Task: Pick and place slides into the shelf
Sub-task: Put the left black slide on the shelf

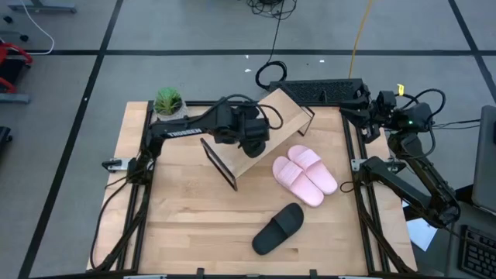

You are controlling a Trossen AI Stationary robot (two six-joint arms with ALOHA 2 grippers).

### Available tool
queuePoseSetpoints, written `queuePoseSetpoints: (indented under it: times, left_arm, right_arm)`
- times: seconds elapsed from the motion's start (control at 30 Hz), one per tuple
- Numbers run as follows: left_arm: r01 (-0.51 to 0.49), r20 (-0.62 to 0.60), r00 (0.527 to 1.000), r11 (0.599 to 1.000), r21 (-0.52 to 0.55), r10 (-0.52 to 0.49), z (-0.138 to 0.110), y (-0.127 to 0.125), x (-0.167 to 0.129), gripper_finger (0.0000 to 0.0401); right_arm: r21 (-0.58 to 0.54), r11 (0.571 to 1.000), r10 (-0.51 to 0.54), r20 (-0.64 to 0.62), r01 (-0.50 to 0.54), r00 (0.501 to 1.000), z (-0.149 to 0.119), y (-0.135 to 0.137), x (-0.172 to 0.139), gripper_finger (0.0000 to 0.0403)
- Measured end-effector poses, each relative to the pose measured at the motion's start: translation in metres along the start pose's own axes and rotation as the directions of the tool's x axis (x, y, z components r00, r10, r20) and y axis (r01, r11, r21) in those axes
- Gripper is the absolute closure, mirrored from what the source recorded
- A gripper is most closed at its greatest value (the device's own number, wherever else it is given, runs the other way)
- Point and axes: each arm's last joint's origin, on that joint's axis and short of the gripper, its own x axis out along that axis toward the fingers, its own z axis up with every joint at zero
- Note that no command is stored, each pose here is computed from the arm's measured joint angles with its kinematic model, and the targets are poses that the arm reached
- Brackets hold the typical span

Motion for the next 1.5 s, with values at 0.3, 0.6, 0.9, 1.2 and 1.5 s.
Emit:
queuePoseSetpoints:
  times: [0.3,0.6,0.9,1.2,1.5]
  left_arm:
    - [-0.048,0.011,0.999,0.999,0.012,0.048,-0.002,0.001,0.004,0.0401]
    - [-0.047,0.031,0.998,0.998,0.037,0.046,-0.006,-0.007,-0.003,0.0401]
    - [-0.091,0.064,0.994,0.993,0.079,0.086,-0.006,-0.007,-0.004,0.0401]
    - [-0.134,0.141,0.984,0.974,0.185,0.109,-0.015,-0.02,-0.022,0.0401]
    - [-0.173,0.203,0.972,0.941,0.29,0.116,-0.023,-0.031,-0.037,0.0401]
  right_arm:
    - [0.037,0.996,0.079,-0.062,-0.077,0.995,-0.003,0.002,0.0,0.031]
    - [0.158,0.984,0.105,-0.174,-0.077,0.979,-0.02,-0.01,0.005,0.031]
    - [0.266,0.958,0.177,-0.258,-0.106,0.95,-0.054,-0.025,0.049,0.0305]
    - [0.293,0.942,0.247,-0.275,-0.164,0.929,-0.089,-0.033,0.094,0.0279]
    - [0.313,0.928,0.268,-0.183,-0.202,0.946,-0.095,-0.042,0.113,0.0237]
